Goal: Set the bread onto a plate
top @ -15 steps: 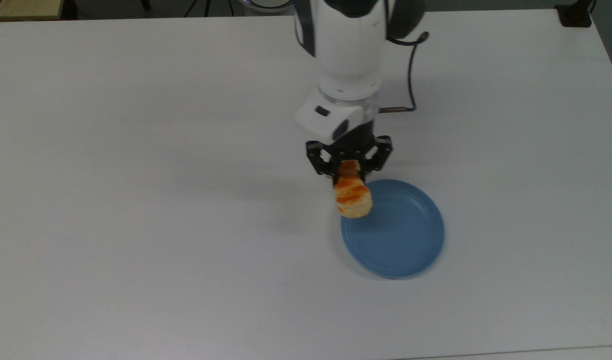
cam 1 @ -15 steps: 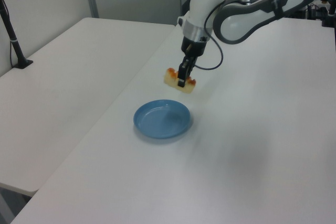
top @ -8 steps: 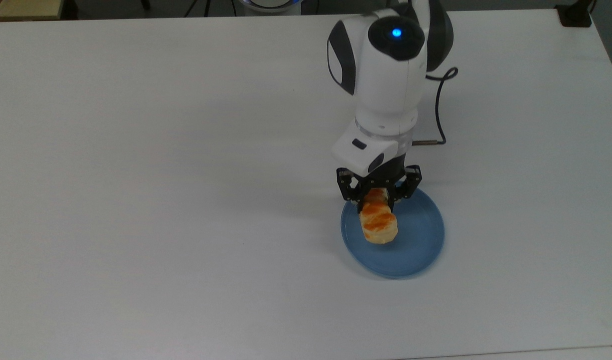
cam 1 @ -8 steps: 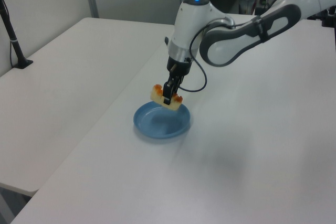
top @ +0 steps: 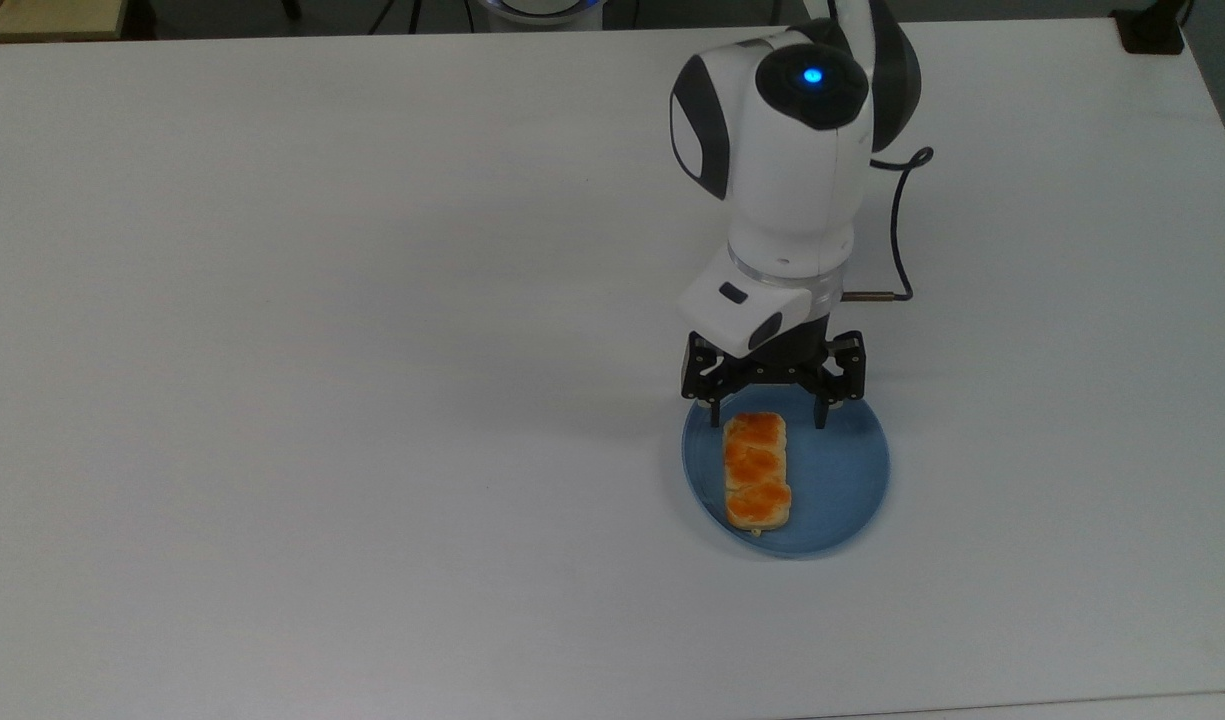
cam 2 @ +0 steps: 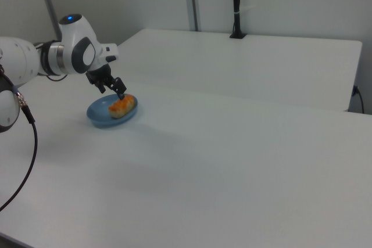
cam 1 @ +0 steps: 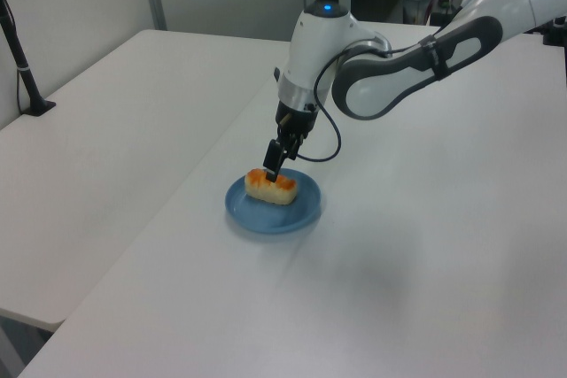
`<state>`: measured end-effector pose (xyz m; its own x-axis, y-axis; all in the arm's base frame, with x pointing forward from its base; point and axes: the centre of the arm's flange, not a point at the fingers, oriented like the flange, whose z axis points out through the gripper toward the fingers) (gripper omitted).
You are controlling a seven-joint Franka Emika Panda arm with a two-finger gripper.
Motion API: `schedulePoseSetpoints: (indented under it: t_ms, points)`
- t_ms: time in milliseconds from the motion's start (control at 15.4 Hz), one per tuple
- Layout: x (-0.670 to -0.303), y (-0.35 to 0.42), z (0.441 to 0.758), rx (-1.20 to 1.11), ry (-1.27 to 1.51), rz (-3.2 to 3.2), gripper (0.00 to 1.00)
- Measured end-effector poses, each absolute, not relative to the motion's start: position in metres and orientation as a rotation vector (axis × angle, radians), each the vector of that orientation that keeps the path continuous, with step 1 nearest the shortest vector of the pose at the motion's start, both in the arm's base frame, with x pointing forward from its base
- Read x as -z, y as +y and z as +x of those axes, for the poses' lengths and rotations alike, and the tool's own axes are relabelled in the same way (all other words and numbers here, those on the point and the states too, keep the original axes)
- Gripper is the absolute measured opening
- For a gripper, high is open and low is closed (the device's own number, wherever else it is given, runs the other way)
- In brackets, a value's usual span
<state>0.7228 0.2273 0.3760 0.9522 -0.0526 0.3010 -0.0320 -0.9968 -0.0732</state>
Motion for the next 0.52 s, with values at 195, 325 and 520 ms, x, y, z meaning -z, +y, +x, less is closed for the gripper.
schedulePoseSetpoints:
  t_ms: [195, 325, 520]
  points:
    - [-0.426, 0.171, 0.712, 0.334, 0.16, -3.096, 1.0]
    - [-0.465, 0.115, 0.693, 0.21, 0.157, -3.141, 1.0]
    - [-0.526, 0.034, 0.653, 0.101, 0.132, -3.169, 1.0]
